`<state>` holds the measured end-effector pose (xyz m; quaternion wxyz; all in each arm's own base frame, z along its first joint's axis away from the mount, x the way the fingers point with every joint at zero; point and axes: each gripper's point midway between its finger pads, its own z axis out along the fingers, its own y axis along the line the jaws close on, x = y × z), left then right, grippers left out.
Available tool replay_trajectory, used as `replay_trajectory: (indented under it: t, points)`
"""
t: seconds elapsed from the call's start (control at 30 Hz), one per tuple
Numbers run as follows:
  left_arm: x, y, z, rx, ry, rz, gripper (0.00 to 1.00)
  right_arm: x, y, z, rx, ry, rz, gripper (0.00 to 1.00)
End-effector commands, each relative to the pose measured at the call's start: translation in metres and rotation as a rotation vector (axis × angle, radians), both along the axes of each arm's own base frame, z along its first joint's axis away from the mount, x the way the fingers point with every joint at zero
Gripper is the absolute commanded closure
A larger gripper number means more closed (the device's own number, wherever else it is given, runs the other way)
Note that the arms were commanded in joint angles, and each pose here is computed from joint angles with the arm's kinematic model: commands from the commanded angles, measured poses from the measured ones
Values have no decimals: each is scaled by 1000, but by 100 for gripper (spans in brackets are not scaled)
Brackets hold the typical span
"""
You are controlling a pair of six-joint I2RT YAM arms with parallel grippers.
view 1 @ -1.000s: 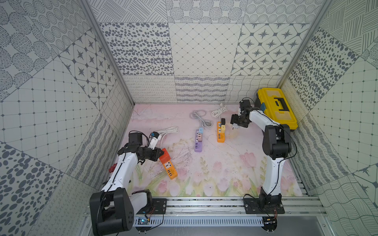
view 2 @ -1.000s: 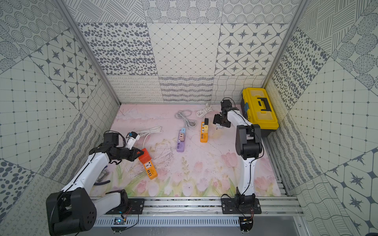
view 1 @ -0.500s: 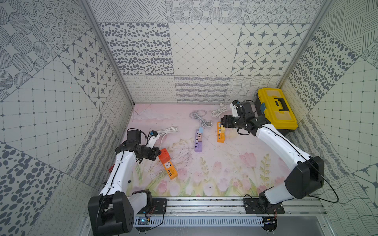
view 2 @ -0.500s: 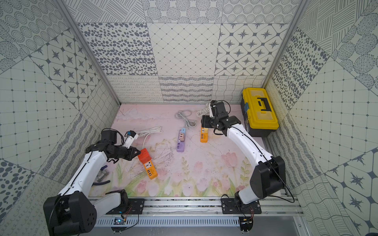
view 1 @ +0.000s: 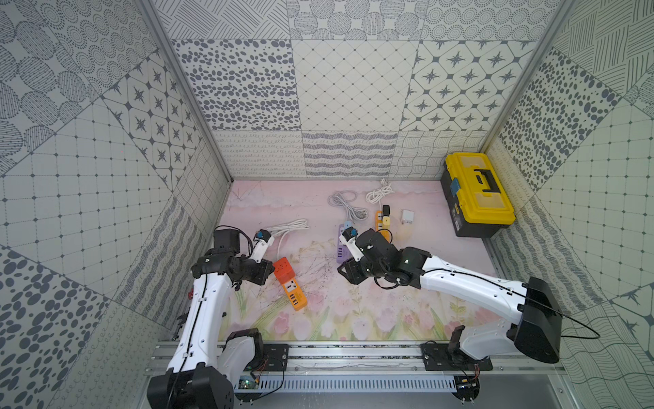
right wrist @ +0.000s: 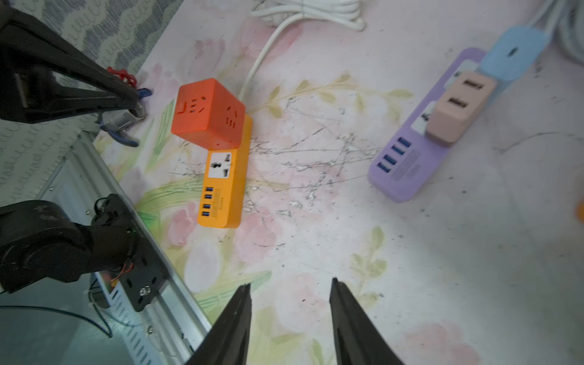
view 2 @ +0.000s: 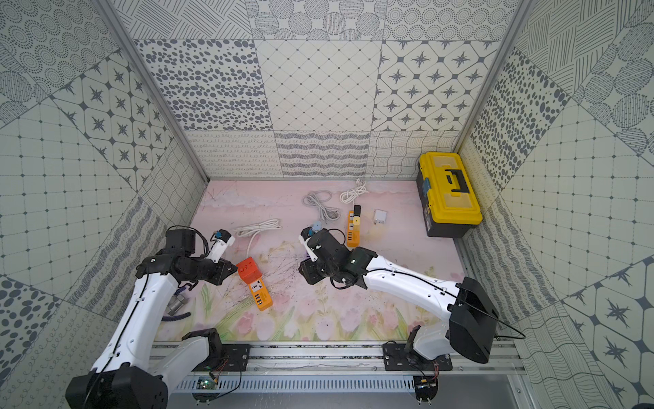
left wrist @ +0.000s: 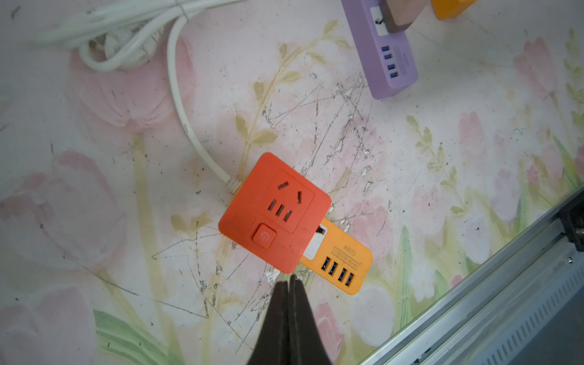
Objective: Pull the plug off the socket
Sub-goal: Place the plug at the center of the board, then adjust the socket at the center of the board.
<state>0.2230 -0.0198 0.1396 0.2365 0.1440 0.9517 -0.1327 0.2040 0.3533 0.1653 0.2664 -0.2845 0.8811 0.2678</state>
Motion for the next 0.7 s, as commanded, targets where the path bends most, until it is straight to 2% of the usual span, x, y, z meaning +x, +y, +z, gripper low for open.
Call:
replay_trajectory:
  t: [0.0, 0.2, 0.33, 0.5, 0.67]
  points:
    - [-21, 18, -22, 63, 84, 23, 100, -6, 32, -15, 85, 23, 17, 64]
    - [-28, 19, -30, 56, 98, -7, 100, -20, 66, -56, 22, 59, 56, 69]
    - [-28, 20, -48, 60, 123, -25, 100, -13, 74, -81, 8, 81, 6, 71]
    - [-18, 15, -57, -7, 155, -16, 100, -10, 85, -103, -14, 99, 2, 72]
    - [0, 13, -55, -58, 136, 8, 100, -6, 93, -111, -23, 87, 5, 72]
